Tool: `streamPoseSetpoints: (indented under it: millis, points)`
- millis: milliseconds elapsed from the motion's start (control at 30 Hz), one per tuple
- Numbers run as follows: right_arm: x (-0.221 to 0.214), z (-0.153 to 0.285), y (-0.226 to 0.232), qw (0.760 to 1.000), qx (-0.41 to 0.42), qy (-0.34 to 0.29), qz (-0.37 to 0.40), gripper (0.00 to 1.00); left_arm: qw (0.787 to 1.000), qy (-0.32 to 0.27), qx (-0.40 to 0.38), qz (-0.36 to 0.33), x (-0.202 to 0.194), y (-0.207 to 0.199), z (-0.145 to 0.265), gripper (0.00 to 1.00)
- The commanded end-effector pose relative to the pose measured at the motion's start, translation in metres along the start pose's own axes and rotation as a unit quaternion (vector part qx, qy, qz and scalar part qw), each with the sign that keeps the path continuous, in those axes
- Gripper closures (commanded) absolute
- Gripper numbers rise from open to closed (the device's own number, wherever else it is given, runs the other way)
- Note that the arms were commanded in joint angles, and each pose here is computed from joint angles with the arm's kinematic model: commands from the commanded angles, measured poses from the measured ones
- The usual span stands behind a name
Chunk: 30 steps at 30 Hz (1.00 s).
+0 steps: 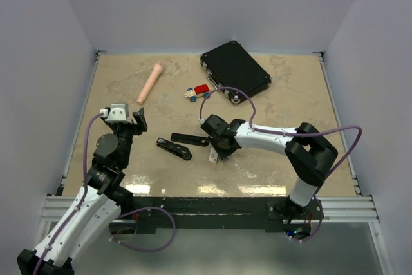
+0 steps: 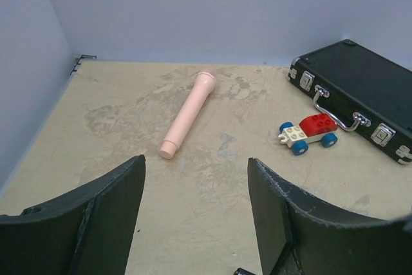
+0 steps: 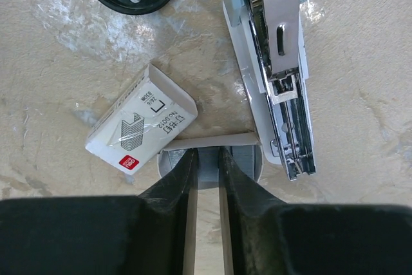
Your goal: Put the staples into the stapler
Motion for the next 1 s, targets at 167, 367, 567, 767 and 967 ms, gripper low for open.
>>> streamPoseSetpoints:
  millis: [167, 367, 567, 767, 967]
  points:
    - [0.020, 0.025, 0.002, 1.000, 0.000, -0.025, 0.000, 0.89, 1.000, -0.024, 0.000, 0.019, 0.009, 0.000, -0.002, 0.31]
    - [0.029, 0.048, 0.003, 0.998, 0.022, -0.051, 0.010, 0.90, 1.000, -0.024, -0.001, 0.018, 0.008, -0.001, -0.002, 0.31]
    - [0.052, 0.065, -0.011, 0.993, 0.028, -0.108, 0.043, 0.91, 0.999, -0.025, -0.004, 0.019, 0.009, -0.001, -0.002, 0.31]
    - [0.067, 0.057, -0.031, 0.982, 0.036, -0.157, 0.103, 0.95, 0.999, -0.025, -0.006, 0.020, 0.009, -0.002, -0.002, 0.31]
    - [0.073, 0.042, -0.049, 0.974, 0.051, -0.178, 0.132, 0.96, 0.999, -0.026, -0.008, 0.021, 0.010, -0.002, -0.001, 0.31]
Point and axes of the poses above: each gripper's point midway between its finger pads, its own z axis back along the fingers, its own y axis along the line the jaws close on, x = y × z, the point moved 6 cm from there along z, back along the fingers, and after that the axes turned 2 degrees about -z, right-handed, at the moved point
